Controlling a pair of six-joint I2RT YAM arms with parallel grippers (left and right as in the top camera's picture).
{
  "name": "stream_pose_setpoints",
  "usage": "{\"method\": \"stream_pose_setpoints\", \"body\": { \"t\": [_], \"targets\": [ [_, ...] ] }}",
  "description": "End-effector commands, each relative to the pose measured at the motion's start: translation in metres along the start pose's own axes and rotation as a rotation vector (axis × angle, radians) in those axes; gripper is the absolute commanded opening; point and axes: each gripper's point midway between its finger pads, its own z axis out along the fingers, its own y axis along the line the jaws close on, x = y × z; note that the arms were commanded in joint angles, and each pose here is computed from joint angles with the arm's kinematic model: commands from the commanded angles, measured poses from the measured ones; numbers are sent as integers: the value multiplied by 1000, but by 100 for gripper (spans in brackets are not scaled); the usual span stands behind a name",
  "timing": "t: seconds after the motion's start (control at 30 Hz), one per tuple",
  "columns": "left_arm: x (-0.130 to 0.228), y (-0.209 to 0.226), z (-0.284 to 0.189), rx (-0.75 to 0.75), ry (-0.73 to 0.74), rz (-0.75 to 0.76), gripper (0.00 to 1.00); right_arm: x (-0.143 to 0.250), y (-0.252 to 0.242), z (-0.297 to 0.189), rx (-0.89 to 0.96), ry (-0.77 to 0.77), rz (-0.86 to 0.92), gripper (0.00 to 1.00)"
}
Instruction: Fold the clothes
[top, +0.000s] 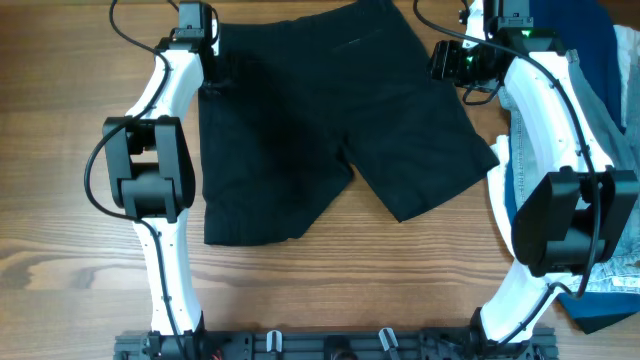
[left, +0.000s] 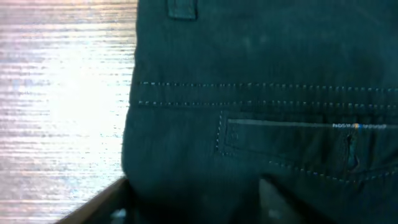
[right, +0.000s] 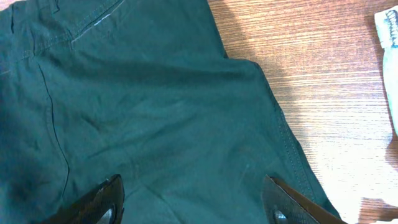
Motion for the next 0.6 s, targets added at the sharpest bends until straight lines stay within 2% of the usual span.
{"method": "stream_pose_setpoints", "body": {
  "t": [0.0, 0.07, 0.1, 0.3, 0.43, 0.57],
  "targets": [
    [-2, 8, 2, -19, -3, -12, 37, -7, 8, -9, -23, -25, -19, 68],
    [-1, 10, 2, -26, 0, -43, 10, -7, 8, -9, -23, -25, -18, 68],
    [0, 13, 2, -33, 3, -68, 4, -7, 8, -9, -23, -25, -18, 67],
    [29, 69, 1, -110, 115, -332, 4, -4, 10, -8, -28, -13, 5, 64],
    [77, 126, -11, -192, 284, -552, 4, 2, 26, -4, -41, 0, -24, 64],
    [125, 162, -31, -250, 457, -670, 4, 9, 46, -1, -59, 12, -62, 63]
  ]
}}
